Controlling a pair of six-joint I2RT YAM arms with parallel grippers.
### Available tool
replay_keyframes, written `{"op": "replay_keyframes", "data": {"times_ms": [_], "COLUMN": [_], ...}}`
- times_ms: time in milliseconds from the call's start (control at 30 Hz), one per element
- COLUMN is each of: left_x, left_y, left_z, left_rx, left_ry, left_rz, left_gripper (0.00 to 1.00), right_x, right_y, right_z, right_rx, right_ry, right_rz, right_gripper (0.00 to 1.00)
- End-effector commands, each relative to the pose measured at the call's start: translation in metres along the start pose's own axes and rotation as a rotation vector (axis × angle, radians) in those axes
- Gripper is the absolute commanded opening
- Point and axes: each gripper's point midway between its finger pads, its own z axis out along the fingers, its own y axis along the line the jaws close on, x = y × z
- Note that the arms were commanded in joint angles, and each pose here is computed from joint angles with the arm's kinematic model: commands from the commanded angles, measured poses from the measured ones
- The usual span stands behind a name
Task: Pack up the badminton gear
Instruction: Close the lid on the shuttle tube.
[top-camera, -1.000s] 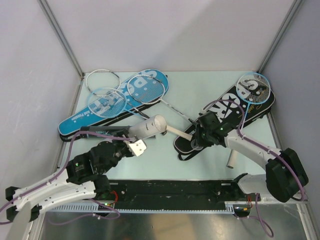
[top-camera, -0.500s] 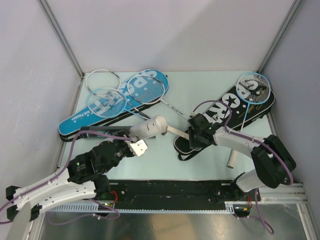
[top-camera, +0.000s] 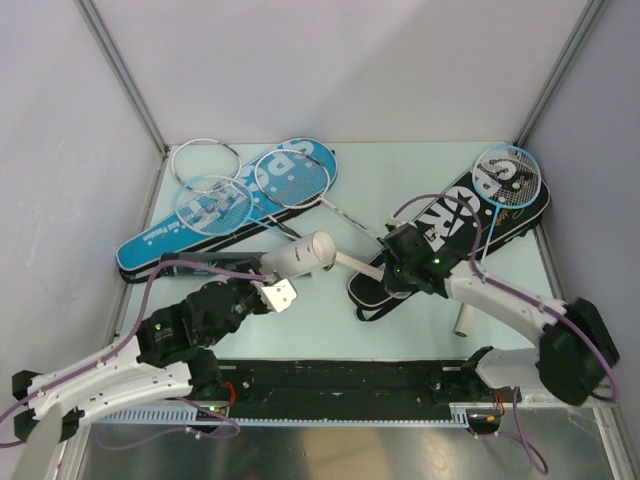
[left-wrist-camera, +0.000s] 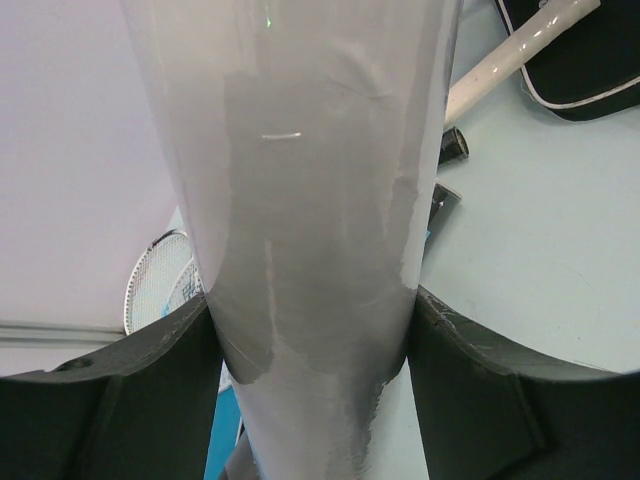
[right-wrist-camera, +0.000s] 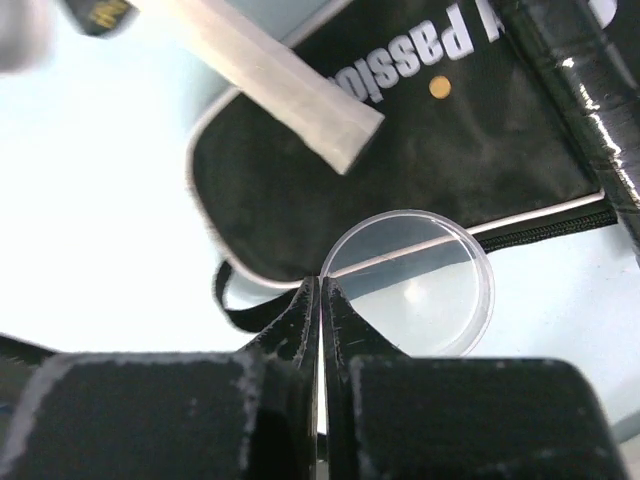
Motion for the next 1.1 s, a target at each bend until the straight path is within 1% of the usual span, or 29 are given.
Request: {"op": "replay_keyframes", "data": {"times_ms": [0,67,267,367,500,600,733,900,1067], "left_x": [-0.016,-0.015,-0.019,-0.020,-0.022,-0.023,-0.025,-0.026,-0.029], "left_y": [0.009,0.007,-0.001,-0.005,-0.011,-0.011,-0.010,-0.010,-0.010], "left_z": [0.001,0.003,0.006,0.008,0.009,0.010,0.010,0.011,0.011], "left_rx": [-0.027,-0.019,0.024,0.043,0.073,0.076,0.074,0.079,0.080], "left_ry": [-0.046,-0.040,-0.048,-0.048,-0.062,-0.063,-0.064,-0.064,-0.069], "left_rz": [-0.013,-0.009,-0.008,-0.007,-0.003,0.006,0.011,0.009,0.008], "left_gripper": [0.28,0.28,0.28,0.28,0.28,0.28,0.28,0.28,0.28], "right_x": [-0.041,-0.056,-0.097,-0.108,-0.117,-0.121,-0.116,-0.104,-0.092], "right_y": [0.028,0.039,0.090,0.115,0.139,0.152,0.167,0.181,0.192], "right_z": [-0.057,-0.081,-0.166,-0.208,-0.248,-0.269,-0.282,-0.285,-0.274], "right_rx": [-0.151,-0.232,-0.572,-0.754,-0.924,-1.017,-1.111,-1.166,-1.178], "right_ry": [-0.166,-0.243,-0.479,-0.565,-0.640,-0.667,-0.644,-0.595,-0.523], "right_rz": [0.022,0.028,0.006,-0.033,-0.080,-0.102,-0.117,-0.121,-0.112], "right_gripper": [0.00,0.00,0.00,0.00,0.00,0.00,0.00,0.00,0.00]}}
